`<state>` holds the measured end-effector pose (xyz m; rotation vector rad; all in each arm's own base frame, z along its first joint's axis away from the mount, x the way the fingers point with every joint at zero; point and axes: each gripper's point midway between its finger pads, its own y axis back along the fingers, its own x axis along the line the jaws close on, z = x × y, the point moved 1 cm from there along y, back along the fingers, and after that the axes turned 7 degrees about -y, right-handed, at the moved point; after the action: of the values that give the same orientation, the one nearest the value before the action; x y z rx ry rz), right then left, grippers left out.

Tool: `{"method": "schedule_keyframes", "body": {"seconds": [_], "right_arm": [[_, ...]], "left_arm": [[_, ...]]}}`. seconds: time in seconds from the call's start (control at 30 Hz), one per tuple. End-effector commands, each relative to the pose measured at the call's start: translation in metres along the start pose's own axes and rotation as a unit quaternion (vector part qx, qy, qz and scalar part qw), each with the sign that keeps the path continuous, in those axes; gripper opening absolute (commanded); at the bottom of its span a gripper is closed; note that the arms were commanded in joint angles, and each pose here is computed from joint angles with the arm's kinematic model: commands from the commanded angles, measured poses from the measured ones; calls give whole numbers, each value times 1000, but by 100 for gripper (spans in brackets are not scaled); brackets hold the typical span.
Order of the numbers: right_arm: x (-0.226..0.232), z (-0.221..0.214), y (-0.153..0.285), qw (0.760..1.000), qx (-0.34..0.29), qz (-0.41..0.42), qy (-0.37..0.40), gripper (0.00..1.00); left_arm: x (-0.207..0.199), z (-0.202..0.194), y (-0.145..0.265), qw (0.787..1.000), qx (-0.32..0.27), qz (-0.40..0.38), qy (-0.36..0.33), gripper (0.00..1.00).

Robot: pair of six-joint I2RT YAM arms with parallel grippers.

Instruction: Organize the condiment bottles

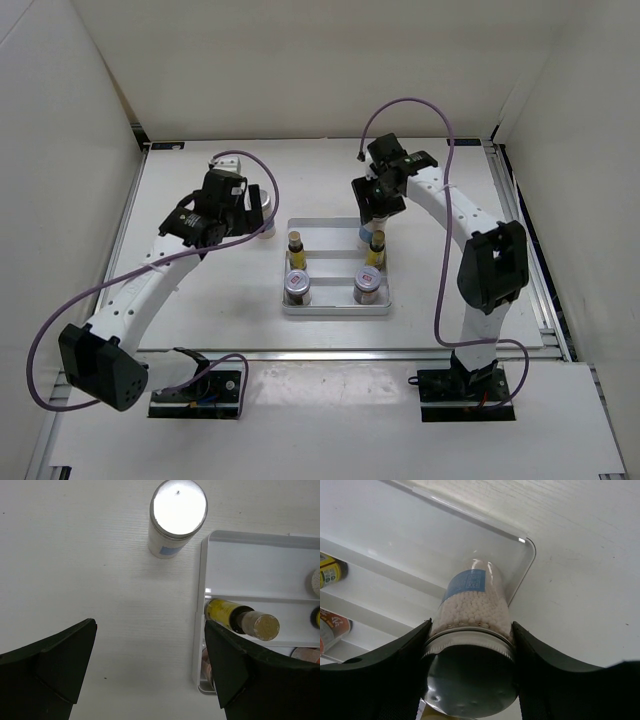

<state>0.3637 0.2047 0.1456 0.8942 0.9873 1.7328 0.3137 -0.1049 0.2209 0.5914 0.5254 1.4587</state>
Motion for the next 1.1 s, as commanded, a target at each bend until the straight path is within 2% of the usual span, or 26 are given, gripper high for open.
{"method": "schedule_keyframes", "body": {"seconds": [0.0, 0.13, 0.17, 0.2, 0.33, 0.47, 0.53, 0.7, 1.0, 1.03, 1.07], "right_arm": [[5, 22, -2, 999, -42, 9, 10, 42], [4, 23, -8, 999, -38, 4, 10, 67], [5, 25, -5, 999, -39, 4, 5, 87], [5, 25, -5, 999, -39, 4, 5, 99], [6, 39, 21, 998, -71, 2, 1, 100], [10, 55, 67, 992, -127, 4, -3, 100], [11, 57, 82, 990, -140, 7, -2, 100], [11, 51, 125, 985, -173, 9, -2, 100], [7, 27, 142, 985, -170, 8, -2, 100], [8, 23, 144, 985, -169, 14, -1, 100], [7, 19, 145, 986, -169, 13, -1, 100]], "left_arm": [[2, 2, 7, 1000, -11, -8, 7, 100], [8, -3, -11, 1000, 13, 11, 1, 100], [7, 0, -12, 1000, 12, 10, -3, 100], [5, 3, -16, 1000, 11, 10, -3, 100], [1, 17, -34, 1000, 9, 5, -5, 100], [-8, 32, -56, 1000, 5, -4, -10, 100], [-11, 47, -62, 1000, -11, -13, -7, 100], [-19, 57, -93, 1000, 2, -18, -13, 100], [-17, 34, -141, 998, 57, -9, -14, 100], [-17, 31, -144, 998, 62, -8, -15, 99], [-17, 35, -144, 998, 57, -9, -14, 92]]}}
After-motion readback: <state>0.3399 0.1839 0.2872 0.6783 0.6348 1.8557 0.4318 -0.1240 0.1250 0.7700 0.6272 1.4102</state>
